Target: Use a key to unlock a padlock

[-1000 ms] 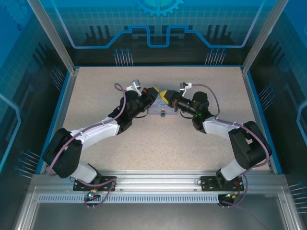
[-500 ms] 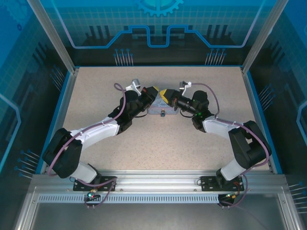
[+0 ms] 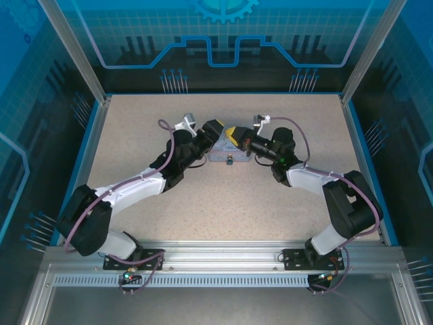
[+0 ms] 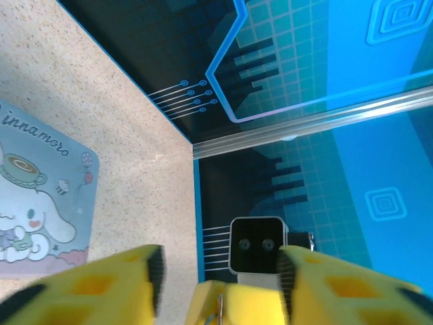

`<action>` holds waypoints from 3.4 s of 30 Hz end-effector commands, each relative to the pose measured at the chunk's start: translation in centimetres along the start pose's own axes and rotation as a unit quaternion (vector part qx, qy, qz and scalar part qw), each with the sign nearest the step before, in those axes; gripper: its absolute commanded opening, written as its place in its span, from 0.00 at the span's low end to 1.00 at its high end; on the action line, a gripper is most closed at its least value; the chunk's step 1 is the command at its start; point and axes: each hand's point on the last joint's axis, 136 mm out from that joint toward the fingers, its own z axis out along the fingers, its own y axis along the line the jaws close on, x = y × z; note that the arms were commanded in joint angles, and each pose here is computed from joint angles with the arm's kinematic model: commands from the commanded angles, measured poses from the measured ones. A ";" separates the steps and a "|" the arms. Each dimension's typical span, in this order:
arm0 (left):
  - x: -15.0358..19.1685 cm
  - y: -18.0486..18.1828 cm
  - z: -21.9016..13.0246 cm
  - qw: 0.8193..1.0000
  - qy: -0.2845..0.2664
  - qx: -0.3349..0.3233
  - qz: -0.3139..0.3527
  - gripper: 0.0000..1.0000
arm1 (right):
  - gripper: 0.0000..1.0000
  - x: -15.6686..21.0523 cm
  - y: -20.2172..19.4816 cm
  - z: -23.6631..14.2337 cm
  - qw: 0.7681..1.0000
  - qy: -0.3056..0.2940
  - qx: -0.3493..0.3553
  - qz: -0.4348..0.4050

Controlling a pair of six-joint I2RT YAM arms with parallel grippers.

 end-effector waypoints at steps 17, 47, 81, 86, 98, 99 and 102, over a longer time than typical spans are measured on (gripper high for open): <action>5.2 7.8 -5.5 0.954 0.220 -0.100 0.179 0.99 | 0.00 -10.7 -5.6 1.0 0.982 0.009 0.185 -0.032; 10.8 18.4 5.8 0.873 0.258 -0.138 0.391 0.97 | 0.00 -10.6 -15.5 6.0 0.961 0.036 0.271 0.031; 11.1 16.8 8.6 0.929 0.204 -0.070 0.302 0.75 | 0.00 -8.8 -17.5 5.6 0.949 0.069 0.306 0.028; 11.5 18.2 8.2 0.926 0.203 -0.093 0.305 0.71 | 0.00 -8.7 -17.8 5.7 0.949 0.070 0.306 0.030; 12.7 21.0 7.9 0.912 0.211 -0.135 0.325 0.67 | 0.00 -8.3 -17.7 5.8 0.949 0.075 0.305 0.031; 12.7 21.0 8.0 0.912 0.211 -0.134 0.326 0.67 | 0.00 -8.4 -17.7 5.8 0.949 0.075 0.305 0.030; 12.6 20.5 8.6 0.913 0.208 -0.127 0.327 0.66 | 0.00 -8.3 -17.7 5.8 0.949 0.076 0.306 0.030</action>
